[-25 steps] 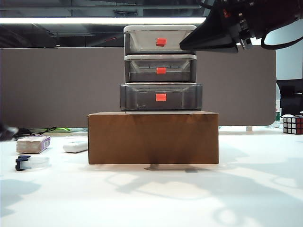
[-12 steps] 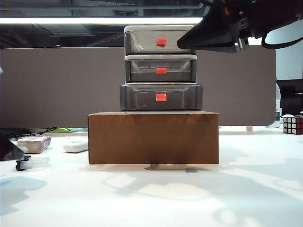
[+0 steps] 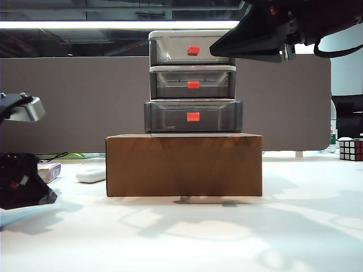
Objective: Open the third layer of the drawer on the table, pick up the transparent tape on the table and put it in, and finally close the drawer.
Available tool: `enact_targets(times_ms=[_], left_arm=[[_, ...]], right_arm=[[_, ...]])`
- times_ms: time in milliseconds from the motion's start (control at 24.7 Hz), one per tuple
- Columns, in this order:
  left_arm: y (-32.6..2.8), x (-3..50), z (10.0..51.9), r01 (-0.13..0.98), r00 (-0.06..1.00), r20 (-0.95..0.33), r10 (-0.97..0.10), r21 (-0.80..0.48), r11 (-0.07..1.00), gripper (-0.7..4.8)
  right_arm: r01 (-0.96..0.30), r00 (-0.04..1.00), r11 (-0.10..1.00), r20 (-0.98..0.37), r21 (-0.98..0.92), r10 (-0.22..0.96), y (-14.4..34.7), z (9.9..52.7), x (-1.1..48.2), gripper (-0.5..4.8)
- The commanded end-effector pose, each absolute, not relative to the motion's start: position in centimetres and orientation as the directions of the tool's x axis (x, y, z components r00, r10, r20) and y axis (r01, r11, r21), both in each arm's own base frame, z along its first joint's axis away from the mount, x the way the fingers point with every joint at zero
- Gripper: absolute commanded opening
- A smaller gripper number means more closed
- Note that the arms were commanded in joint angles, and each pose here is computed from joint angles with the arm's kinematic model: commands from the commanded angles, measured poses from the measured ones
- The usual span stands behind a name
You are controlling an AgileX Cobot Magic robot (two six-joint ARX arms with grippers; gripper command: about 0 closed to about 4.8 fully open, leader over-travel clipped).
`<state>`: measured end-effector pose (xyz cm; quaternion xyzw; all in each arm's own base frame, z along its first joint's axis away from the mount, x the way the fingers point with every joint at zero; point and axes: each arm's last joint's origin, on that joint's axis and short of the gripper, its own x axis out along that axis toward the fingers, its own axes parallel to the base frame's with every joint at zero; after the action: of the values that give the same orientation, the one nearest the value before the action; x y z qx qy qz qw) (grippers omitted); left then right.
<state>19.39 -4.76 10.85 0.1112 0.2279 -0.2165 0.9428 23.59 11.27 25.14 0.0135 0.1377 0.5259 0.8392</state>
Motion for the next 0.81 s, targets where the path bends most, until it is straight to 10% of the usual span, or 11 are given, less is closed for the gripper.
enact_targets(times_ms=[40,810], left_arm=[[-4.0,20.2,10.7,0.449,0.809,-0.469,-0.353,0.108,0.887,4.0],[-2.0,23.4,9.1,0.54,0.717,-0.49,-0.497,-0.06,0.839,3.68]], right_arm=[[-0.89,0.397,0.43,-0.205,0.153,0.895,11.3,25.4,23.5,-0.02],[-0.895,0.397,0.429,-0.218,0.126,0.892,11.3,25.3,23.5,-0.02]])
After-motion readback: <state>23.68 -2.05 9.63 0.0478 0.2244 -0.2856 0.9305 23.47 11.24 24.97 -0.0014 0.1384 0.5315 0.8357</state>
